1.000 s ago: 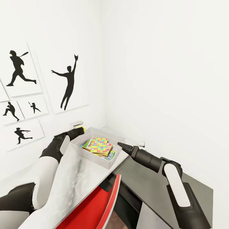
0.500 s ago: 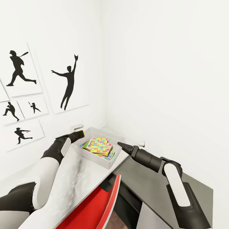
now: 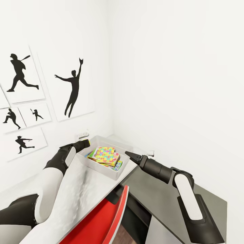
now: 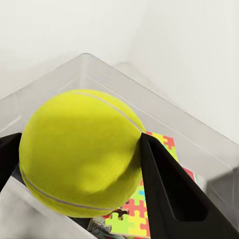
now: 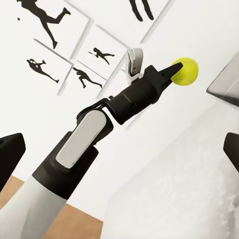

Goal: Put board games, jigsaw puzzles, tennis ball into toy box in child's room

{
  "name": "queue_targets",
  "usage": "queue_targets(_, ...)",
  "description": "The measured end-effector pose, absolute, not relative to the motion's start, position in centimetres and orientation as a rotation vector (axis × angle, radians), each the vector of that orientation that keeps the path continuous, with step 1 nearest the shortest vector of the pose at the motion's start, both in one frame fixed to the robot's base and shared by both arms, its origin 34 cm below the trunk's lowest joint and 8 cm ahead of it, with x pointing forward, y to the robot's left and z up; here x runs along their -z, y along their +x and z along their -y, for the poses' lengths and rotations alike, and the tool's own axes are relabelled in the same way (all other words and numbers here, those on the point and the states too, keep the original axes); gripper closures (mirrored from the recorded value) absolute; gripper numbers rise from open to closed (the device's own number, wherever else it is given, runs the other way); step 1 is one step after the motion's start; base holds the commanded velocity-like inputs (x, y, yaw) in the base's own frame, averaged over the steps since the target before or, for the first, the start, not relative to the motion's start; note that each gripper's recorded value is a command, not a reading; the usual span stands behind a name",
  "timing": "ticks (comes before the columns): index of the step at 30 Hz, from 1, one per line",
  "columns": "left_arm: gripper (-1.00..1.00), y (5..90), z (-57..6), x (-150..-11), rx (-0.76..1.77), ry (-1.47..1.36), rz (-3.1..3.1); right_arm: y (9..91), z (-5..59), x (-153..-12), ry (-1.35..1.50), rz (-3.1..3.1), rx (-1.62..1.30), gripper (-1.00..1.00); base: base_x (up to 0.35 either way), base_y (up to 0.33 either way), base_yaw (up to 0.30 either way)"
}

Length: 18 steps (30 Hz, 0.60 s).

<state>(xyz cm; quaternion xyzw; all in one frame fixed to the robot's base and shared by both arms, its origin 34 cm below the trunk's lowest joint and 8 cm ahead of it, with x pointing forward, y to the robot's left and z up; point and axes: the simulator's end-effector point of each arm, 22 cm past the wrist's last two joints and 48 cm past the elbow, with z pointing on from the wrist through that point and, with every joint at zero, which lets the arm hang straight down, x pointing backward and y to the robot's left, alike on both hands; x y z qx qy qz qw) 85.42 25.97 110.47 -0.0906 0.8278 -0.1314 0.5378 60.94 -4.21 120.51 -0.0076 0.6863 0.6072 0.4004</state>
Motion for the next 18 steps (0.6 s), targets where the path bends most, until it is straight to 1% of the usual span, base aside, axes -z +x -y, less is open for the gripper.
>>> queue_targets(14,1.00,85.37,-25.69,-110.28,0.314,-0.213,-1.976,60.93,4.20,-120.54,-0.019,-1.735,-1.537,-1.00,0.000,0.000,0.000)
queue_targets(18,1.00,85.25,-25.63,-109.62,0.279,-0.207,-1.996,60.94,4.19,-120.53,-0.019,-1.735,-1.536,-1.00,0.000,0.000,0.000)
